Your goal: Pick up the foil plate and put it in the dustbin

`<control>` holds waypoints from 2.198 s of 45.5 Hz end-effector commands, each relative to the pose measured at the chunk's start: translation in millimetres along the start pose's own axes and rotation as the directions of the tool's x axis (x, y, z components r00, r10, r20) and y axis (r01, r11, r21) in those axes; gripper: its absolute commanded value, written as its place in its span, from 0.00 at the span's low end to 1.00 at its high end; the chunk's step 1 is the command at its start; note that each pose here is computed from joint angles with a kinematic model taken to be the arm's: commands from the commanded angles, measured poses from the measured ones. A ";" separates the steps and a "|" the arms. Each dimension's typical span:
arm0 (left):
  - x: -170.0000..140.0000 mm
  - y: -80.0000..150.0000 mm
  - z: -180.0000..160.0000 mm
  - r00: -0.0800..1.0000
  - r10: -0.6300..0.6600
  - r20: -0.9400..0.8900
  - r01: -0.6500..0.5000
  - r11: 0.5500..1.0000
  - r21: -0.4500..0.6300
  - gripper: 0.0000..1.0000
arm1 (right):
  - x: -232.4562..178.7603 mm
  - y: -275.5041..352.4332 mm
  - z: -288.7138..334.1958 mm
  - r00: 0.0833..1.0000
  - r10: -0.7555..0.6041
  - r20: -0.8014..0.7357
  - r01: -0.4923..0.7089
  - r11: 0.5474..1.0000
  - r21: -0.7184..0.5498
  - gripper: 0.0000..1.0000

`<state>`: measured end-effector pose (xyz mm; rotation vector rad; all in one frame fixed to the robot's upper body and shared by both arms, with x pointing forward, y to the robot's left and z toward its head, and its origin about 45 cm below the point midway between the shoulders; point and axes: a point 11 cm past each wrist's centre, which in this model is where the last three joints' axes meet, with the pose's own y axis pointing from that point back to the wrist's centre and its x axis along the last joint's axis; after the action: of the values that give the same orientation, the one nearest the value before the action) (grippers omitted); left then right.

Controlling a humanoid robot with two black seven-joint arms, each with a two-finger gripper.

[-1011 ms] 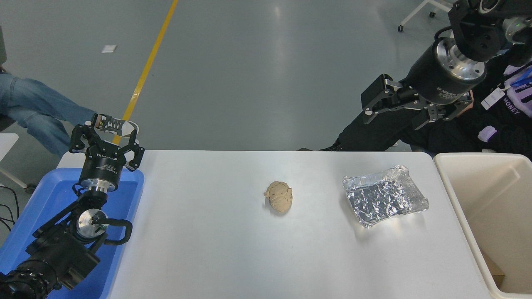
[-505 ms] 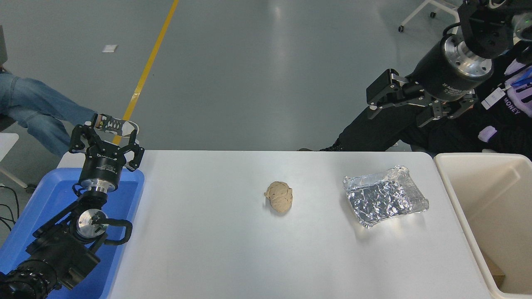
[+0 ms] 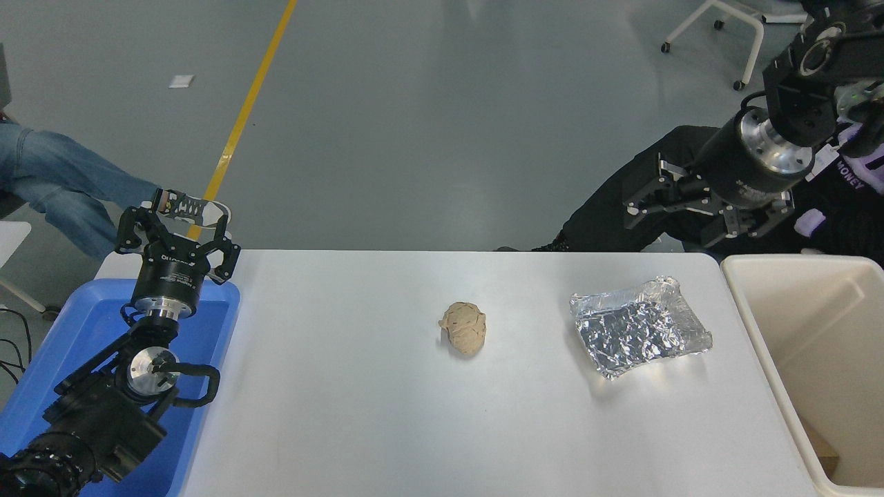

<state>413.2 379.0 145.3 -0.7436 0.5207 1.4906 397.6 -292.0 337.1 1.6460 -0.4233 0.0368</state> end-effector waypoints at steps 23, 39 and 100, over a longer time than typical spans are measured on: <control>0.1 0.1 0.0 1.000 0.000 0.000 0.000 1.000 0.000 0.99 | -24.5 -154.2 106.5 0.897 0.076 -0.436 -0.220 0.931 -0.292 0.92; 0.1 0.1 0.0 1.000 0.000 0.000 0.000 1.000 0.000 0.99 | -40.0 -206.7 110.1 0.944 0.187 -0.273 -0.245 0.950 -0.196 0.92; 0.0 0.1 0.0 1.000 0.000 0.001 0.000 1.000 0.000 0.99 | -75.5 -248.2 154.9 0.949 0.313 -0.035 -0.313 0.923 -0.223 0.71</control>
<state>413.1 379.0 145.2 -0.7431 0.5208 1.4906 370.4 -413.1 65.9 1.3088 -0.6319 0.2751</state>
